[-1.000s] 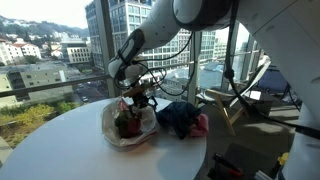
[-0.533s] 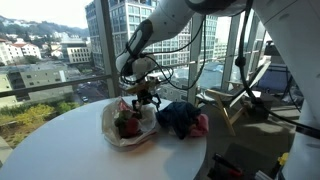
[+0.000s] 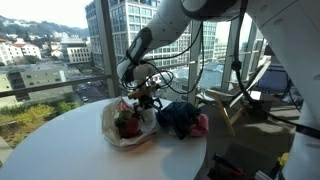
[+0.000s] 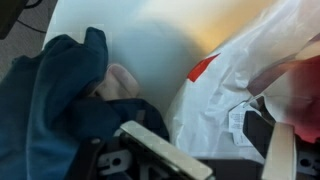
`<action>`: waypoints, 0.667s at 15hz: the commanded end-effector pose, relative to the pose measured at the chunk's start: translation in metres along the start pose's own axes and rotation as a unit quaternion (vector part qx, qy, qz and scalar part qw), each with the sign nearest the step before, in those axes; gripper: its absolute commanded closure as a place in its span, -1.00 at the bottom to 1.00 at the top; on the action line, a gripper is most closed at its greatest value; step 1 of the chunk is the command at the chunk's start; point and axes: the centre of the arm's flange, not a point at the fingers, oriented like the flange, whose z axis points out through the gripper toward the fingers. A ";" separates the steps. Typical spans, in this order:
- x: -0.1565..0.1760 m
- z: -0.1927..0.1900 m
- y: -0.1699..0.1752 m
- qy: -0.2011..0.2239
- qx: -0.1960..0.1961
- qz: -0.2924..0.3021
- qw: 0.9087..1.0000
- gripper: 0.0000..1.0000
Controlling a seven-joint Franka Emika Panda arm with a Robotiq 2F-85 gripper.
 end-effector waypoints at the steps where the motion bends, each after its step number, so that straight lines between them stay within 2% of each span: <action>1: 0.023 0.000 -0.015 0.023 -0.008 0.026 0.999 -1.00; 3: 0.030 0.002 -0.022 0.027 -0.019 0.031 0.999 -1.00; 6: 0.036 0.008 -0.039 0.043 -0.061 0.028 0.997 -1.00; 10: 0.021 -0.012 -0.058 0.088 -0.079 0.025 0.993 -1.00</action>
